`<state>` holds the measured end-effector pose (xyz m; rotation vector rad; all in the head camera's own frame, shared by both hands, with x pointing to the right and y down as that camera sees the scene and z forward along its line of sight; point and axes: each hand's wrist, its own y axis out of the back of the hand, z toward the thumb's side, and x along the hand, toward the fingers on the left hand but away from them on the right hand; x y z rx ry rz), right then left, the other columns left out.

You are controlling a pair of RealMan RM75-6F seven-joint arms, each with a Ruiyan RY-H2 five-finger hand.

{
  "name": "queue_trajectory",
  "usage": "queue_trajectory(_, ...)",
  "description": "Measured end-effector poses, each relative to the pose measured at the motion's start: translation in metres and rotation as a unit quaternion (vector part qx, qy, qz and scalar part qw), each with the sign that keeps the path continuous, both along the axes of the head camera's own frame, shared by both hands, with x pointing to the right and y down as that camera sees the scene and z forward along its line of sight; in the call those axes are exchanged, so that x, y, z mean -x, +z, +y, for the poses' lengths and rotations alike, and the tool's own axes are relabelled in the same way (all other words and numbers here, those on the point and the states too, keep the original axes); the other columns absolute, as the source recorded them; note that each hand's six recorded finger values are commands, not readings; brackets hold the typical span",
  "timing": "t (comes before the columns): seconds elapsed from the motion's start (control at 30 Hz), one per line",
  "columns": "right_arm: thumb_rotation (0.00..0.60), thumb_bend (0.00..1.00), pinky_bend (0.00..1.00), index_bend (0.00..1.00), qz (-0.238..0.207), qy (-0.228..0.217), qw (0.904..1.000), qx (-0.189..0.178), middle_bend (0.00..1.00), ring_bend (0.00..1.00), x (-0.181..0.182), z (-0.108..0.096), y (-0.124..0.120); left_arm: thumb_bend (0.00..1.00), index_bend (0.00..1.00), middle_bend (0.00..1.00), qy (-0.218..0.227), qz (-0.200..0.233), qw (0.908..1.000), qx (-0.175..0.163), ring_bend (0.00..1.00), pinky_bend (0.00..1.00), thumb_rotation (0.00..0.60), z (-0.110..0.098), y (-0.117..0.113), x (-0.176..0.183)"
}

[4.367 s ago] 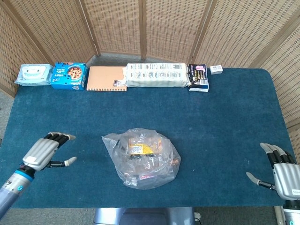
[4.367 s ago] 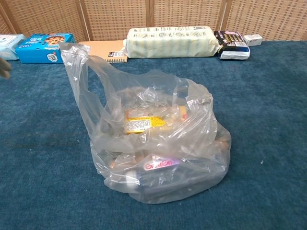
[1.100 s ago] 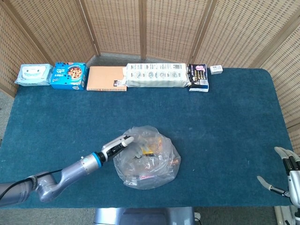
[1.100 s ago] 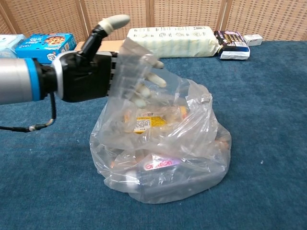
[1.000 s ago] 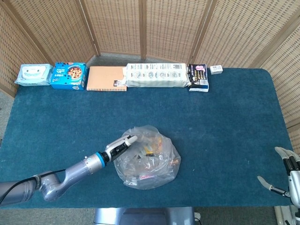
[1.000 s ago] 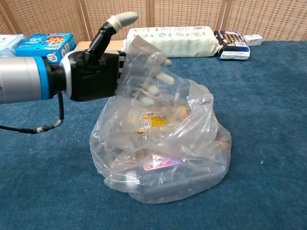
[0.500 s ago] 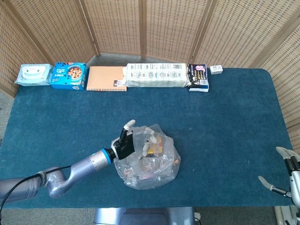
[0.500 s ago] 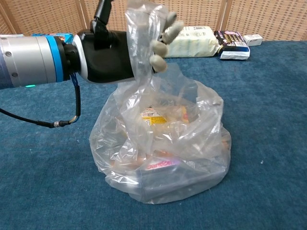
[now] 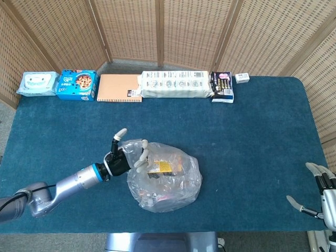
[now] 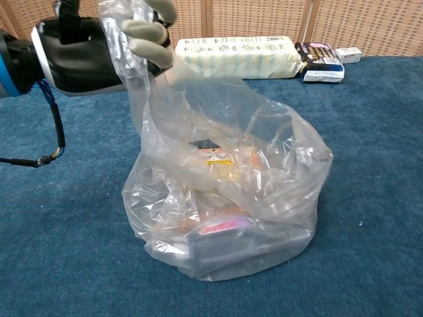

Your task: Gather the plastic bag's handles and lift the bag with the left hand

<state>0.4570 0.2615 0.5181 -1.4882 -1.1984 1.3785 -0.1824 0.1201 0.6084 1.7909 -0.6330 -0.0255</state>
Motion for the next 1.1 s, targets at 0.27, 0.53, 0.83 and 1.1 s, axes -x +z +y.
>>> queue_trajectory(0.27,0.312,0.19,0.20,0.14,-0.001,-0.001,1.0000,0.003,0.20,0.18,0.002,-0.007,-0.001,0.46,0.60,0.74,-0.014,-0.007,0.9996,-0.023,0.82,0.79,0.000,-0.007,-0.011,0.011)
queue_trajectory(0.53,0.354,0.19,0.22,0.14,-0.011,-0.006,0.9999,0.010,0.20,0.18,0.003,-0.017,0.003,0.47,0.61,0.75,-0.010,-0.027,0.9963,-0.081,0.82,0.79,0.000,-0.013,-0.031,0.008)
queue_trajectory(0.83,0.429,0.20,0.23,0.14,-0.030,-0.012,0.9993,0.016,0.20,0.18,0.008,-0.031,0.013,0.47,0.61,0.75,-0.017,-0.016,0.9921,-0.123,0.82,0.79,0.000,-0.029,-0.062,-0.001)
queue_trajectory(1.1,0.488,0.19,0.23,0.14,-0.050,-0.042,0.9979,0.005,0.20,0.18,0.027,-0.047,0.023,0.47,0.61,0.75,-0.002,-0.021,0.9883,-0.151,0.82,0.79,0.000,-0.035,-0.077,-0.010)
